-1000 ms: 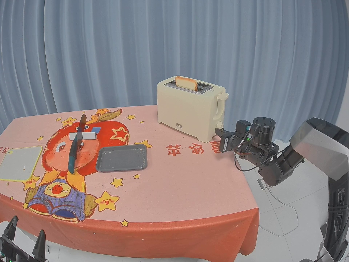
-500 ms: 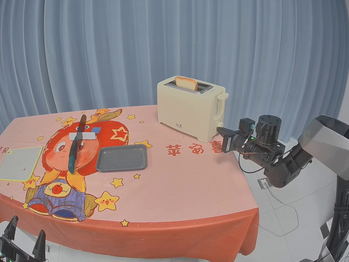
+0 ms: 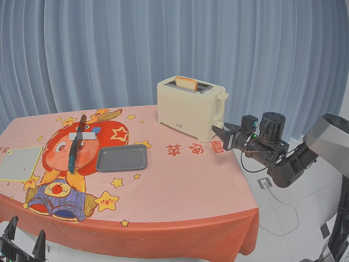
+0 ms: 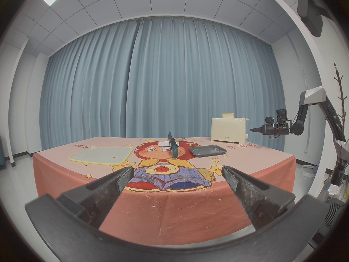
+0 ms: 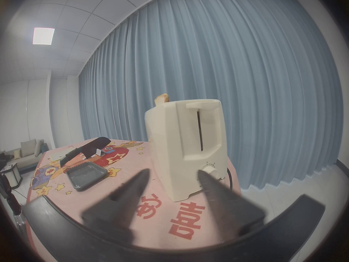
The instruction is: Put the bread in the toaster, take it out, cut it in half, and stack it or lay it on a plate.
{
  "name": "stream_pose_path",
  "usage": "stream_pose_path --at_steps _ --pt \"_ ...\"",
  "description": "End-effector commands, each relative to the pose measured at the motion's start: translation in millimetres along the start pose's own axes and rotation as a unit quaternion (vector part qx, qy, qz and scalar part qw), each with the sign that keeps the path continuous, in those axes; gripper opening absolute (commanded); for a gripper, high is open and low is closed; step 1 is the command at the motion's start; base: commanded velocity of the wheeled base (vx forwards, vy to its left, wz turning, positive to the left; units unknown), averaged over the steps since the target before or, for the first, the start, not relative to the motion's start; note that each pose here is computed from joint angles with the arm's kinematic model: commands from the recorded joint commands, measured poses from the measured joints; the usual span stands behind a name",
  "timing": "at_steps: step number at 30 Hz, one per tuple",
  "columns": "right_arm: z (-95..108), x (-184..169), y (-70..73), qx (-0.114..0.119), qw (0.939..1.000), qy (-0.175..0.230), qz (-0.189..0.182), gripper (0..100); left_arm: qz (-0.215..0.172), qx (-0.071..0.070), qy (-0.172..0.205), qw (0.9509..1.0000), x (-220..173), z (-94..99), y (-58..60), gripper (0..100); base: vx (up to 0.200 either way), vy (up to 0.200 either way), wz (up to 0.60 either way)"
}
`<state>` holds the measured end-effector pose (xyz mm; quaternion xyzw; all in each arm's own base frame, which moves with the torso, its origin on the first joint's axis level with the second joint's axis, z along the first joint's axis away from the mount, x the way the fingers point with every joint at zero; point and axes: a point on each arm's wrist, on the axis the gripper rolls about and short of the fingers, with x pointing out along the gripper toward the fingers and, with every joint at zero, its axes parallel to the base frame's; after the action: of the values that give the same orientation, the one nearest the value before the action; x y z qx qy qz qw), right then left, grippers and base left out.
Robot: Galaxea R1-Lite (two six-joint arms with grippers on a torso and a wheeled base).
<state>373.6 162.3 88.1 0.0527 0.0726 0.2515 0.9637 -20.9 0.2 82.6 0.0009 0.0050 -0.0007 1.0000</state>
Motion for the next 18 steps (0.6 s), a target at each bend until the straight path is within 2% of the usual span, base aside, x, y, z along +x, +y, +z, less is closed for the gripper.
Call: stream_pose_path --at_steps 1,6,14,18 --pt "11.3 -12.9 9.7 -0.001 0.9999 -0.006 0.010 100 0.000 0.000 0.009 1.0000 1.3 -4.8 0.0 100 0.000 0.000 0.00" --pt "13.6 -24.1 24.2 -0.005 0.9997 -0.001 0.025 100 0.000 0.000 0.009 1.0000 1.3 -4.8 0.0 100 0.000 0.000 0.00" --pt "12.9 -28.8 29.7 -0.010 0.9995 0.001 0.031 100 0.001 0.000 0.009 1.0000 1.3 -4.8 0.0 100 0.000 0.000 0.00" --pt "15.2 -29.5 32.9 -0.012 0.9992 -0.013 0.036 100 0.001 0.000 0.009 1.0000 1.3 -4.8 0.0 100 0.000 0.000 0.00"
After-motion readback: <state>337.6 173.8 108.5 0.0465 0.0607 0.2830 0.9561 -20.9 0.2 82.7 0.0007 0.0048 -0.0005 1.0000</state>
